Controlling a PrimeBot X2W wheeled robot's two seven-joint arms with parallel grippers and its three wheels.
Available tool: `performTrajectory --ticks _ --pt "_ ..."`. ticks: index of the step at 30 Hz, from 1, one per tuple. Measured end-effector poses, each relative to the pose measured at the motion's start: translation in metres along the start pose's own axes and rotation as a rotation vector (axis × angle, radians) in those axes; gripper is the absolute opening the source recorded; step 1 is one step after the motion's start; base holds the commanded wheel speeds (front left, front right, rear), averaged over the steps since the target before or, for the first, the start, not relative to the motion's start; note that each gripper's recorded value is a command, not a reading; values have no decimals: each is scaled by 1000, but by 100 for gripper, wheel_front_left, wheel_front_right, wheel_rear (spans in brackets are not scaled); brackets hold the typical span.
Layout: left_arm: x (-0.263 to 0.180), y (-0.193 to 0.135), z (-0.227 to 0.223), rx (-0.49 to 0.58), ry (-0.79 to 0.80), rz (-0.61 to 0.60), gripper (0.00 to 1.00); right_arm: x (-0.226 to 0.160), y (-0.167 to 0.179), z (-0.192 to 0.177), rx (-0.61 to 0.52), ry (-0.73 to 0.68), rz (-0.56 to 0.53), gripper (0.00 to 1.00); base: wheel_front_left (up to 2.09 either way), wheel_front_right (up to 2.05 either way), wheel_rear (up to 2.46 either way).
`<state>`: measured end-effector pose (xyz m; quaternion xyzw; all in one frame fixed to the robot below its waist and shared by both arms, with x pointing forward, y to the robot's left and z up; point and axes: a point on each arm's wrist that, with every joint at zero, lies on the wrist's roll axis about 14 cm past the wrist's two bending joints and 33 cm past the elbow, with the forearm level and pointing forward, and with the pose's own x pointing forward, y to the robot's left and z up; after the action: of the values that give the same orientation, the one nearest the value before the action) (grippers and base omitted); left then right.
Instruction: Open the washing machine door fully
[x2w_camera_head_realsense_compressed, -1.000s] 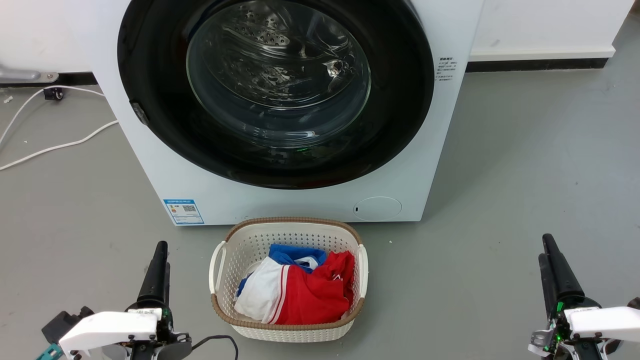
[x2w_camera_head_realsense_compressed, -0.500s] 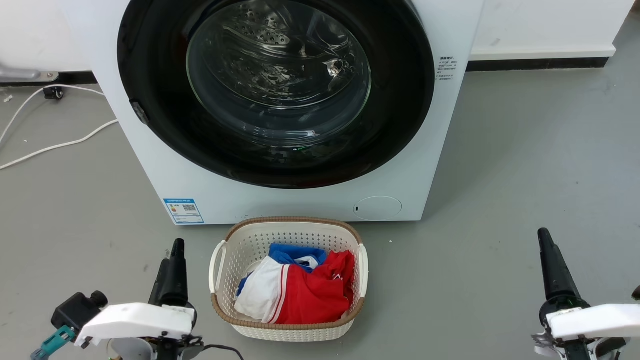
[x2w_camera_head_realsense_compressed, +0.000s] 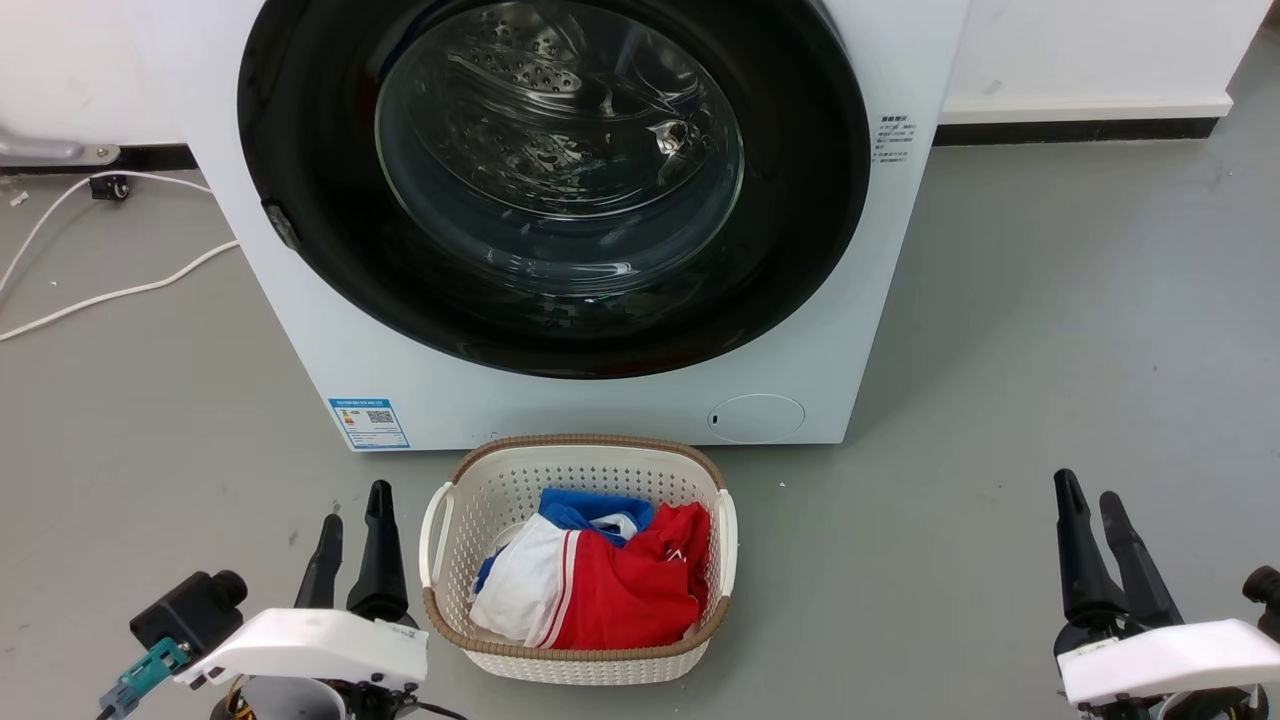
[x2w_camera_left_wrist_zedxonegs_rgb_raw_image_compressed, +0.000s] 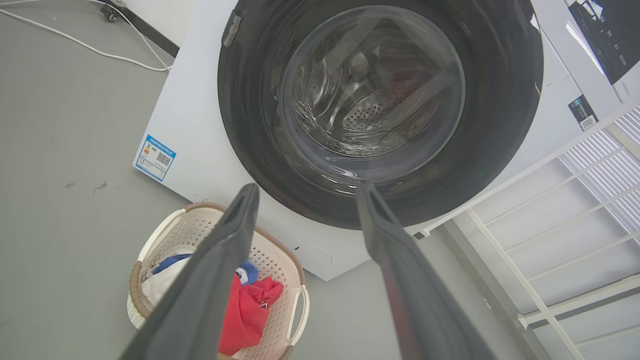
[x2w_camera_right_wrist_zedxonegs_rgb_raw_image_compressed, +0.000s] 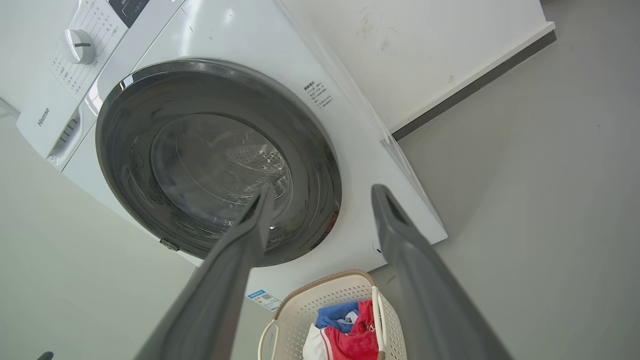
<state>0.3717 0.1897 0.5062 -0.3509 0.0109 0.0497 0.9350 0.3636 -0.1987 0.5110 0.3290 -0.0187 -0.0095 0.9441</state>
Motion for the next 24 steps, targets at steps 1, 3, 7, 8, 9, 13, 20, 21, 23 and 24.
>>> performTrajectory --ticks 1,3,7,8,9,13,20,21,23,24 --pt "0 -1 0 12 -4 -3 100 0 0 0 -16 1 1 100 0 0 0" --pt "0 -3 1 39 -8 -12 100 -1 1 -1 -49 0 6 100 0 0 0" --pt "-1 -7 2 89 -19 -23 100 -2 3 1 -98 -8 15 100 0 0 0" --pt "-1 -8 1 101 -21 -28 100 -2 3 2 -106 -12 15 100 0 0 0" --pt "-2 -9 1 113 -23 -32 100 -3 2 2 -115 -13 14 100 0 0 0" --pt "-3 -11 0 160 -29 -43 100 -4 4 2 -167 -18 23 100 0 0 0" --pt "-6 -14 -2 247 -39 -59 100 -8 5 2 -254 -21 31 100 0 0 0" --pt "-6 -15 -1 258 -42 -62 100 -8 6 2 -265 -24 34 100 0 0 0" --pt "-6 -16 -1 280 -49 -68 100 -8 7 3 -284 -29 40 100 0 0 0" --pt "-7 -17 -1 291 -50 -70 100 -8 8 3 -293 -31 42 100 0 0 0"
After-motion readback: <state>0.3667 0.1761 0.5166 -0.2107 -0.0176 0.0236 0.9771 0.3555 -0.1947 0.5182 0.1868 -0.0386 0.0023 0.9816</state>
